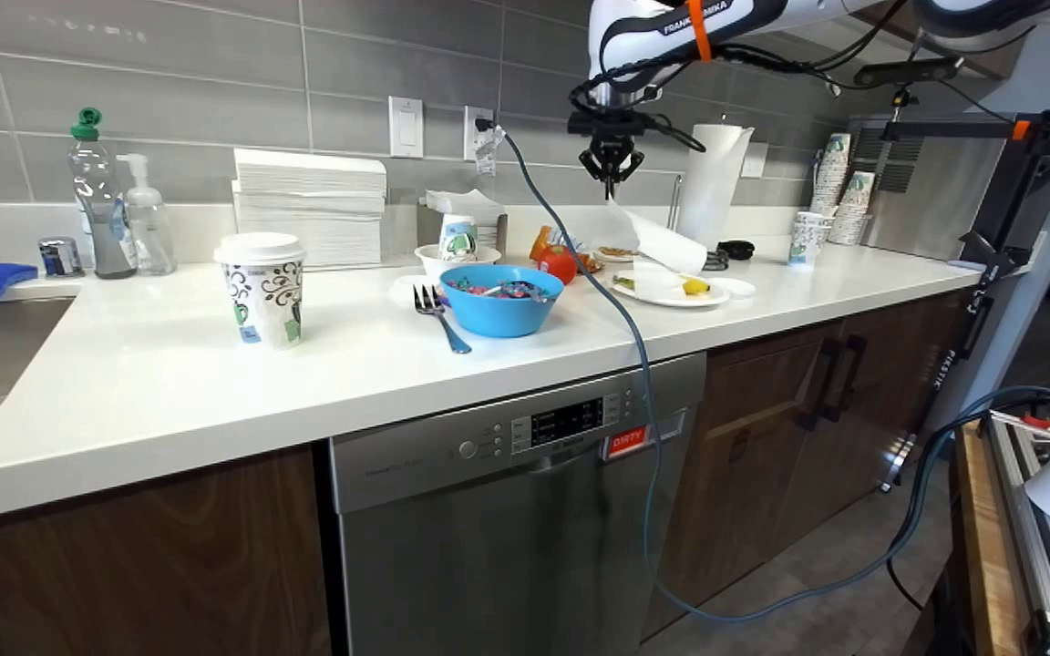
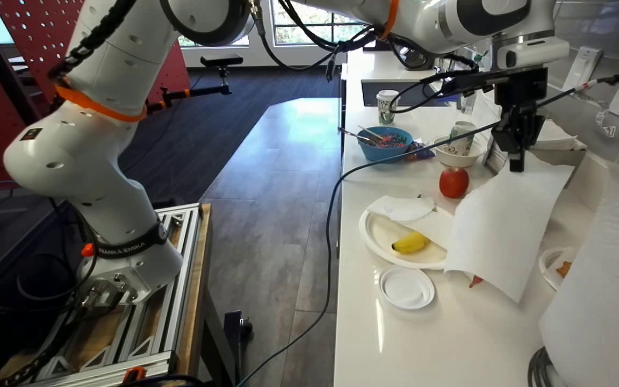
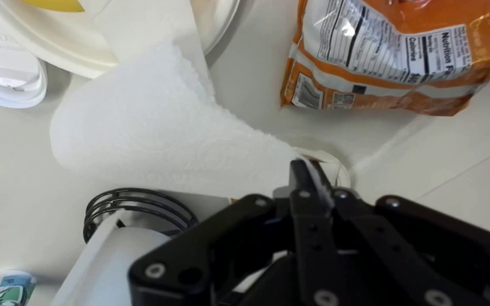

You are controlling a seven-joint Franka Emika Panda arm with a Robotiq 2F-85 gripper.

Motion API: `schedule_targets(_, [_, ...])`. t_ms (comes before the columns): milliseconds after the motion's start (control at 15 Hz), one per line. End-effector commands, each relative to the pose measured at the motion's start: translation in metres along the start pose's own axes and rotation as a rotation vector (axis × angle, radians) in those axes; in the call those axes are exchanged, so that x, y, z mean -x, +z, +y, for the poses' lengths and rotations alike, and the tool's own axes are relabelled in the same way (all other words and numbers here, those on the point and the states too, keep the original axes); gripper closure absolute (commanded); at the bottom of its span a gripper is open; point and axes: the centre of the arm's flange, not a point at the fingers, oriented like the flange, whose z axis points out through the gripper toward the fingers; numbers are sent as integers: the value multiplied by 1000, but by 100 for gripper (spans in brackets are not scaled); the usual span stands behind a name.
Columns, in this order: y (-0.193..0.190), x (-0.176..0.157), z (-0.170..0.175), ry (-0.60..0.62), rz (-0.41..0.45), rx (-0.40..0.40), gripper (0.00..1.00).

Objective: Pull out a paper towel from the roll, then use it to cover the blue bowl

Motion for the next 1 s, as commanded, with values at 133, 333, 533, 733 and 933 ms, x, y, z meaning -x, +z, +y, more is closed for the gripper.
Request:
schedule_targets(133, [-34,10,20,-63,-46,-90,100])
schedule_targets(333, [-66,3,25,-54,-41,-146,100])
schedule_targets(533, [-107,4,42,-80,-44,-182,100])
schedule_targets(733, [-149,22,56,-116,-4,-234,100])
schedule_targets(933, [-188,51,58,-131,46,-271,100])
